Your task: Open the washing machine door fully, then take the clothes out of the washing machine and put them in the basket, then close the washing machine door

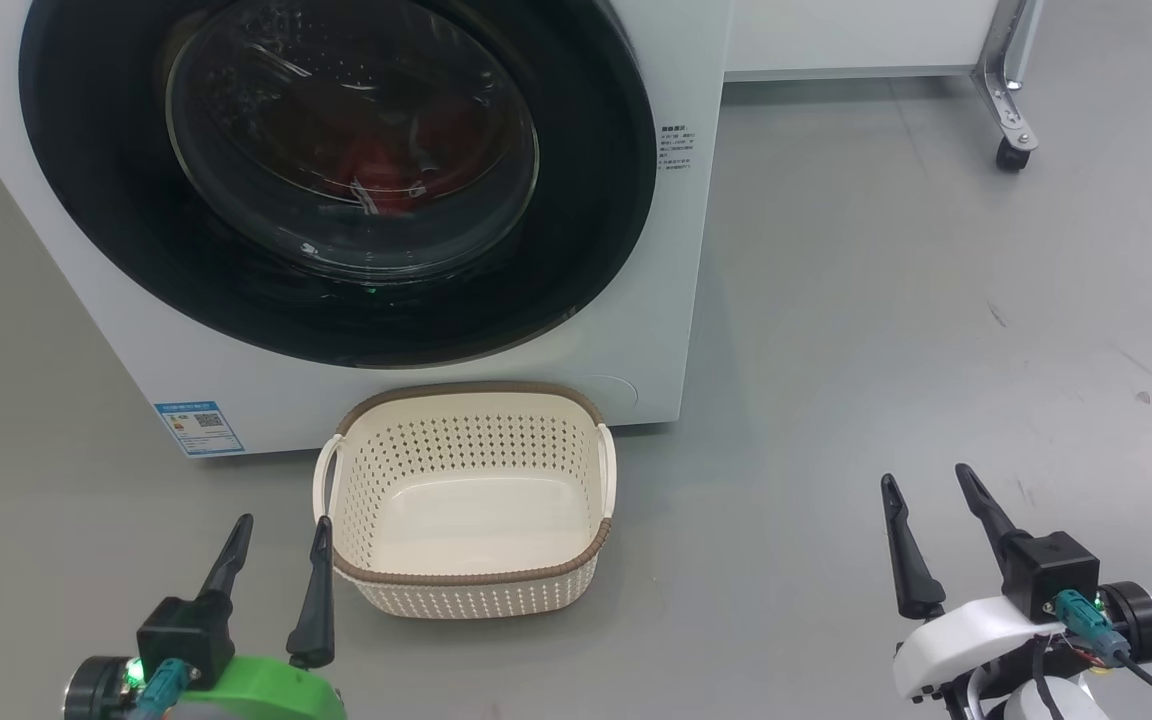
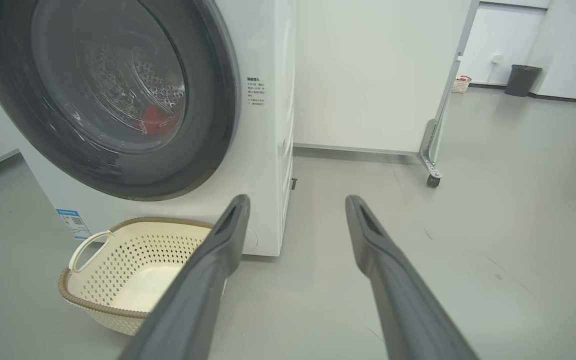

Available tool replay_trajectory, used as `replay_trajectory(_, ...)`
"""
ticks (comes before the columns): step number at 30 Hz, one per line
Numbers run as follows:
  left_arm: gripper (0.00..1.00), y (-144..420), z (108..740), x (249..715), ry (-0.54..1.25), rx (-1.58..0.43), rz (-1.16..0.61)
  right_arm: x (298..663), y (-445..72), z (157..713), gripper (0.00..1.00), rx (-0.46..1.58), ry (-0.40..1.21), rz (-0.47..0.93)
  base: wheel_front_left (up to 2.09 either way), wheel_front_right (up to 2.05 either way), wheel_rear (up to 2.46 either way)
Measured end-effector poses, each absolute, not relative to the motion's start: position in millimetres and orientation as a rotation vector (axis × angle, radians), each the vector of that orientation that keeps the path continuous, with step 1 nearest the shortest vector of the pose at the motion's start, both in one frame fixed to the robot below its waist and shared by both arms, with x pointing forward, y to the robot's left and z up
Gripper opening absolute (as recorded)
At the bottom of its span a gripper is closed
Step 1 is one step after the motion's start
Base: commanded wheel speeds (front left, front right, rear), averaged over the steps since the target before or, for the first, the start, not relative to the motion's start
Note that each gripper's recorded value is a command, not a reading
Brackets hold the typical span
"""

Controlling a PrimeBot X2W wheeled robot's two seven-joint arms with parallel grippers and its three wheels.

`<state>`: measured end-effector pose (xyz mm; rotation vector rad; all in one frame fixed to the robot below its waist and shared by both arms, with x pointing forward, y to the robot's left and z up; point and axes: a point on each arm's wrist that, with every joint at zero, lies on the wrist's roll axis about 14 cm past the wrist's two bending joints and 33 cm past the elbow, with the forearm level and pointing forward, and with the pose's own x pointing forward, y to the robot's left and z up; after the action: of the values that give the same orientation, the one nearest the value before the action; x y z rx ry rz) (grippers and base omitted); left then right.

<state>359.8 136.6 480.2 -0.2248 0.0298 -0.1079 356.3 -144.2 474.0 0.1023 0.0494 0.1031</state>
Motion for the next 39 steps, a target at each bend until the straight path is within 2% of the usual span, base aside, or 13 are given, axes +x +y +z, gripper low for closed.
replay_trajectory(13, 1.00, 137, 473, 360, 0.050, -0.235, -0.096, 354, -149, 472, 1.00, 0.109, 0.053, 0.081, 0.00, 0.00, 0.00)
replay_trajectory(14, 1.00, 137, 473, 360, 0.051, -0.236, -0.094, 355, -149, 473, 0.96, 0.110, 0.051, 0.080, 0.00, 0.00, 0.00)
replay_trajectory(15, 1.00, 137, 473, 360, 0.052, -0.236, -0.093, 355, -150, 473, 0.19, 0.111, 0.048, 0.078, 0.00, 0.00, 0.00)
replay_trajectory(16, 1.00, 138, 473, 360, 0.052, -0.236, -0.091, 355, -150, 473, 0.00, 0.112, 0.046, 0.077, 0.00, 0.00, 0.00)
replay_trajectory(31, 1.00, 141, 469, 360, 0.063, -0.233, -0.079, 358, -147, 472, 0.00, 0.164, 0.053, 0.076, 0.00, 0.00, 0.00)
replay_trajectory(39, 1.00, 140, 471, 372, 0.054, -0.232, -0.082, 370, -156, 467, 0.00, 0.439, 0.062, 0.012, 0.00, 0.00, 0.00)
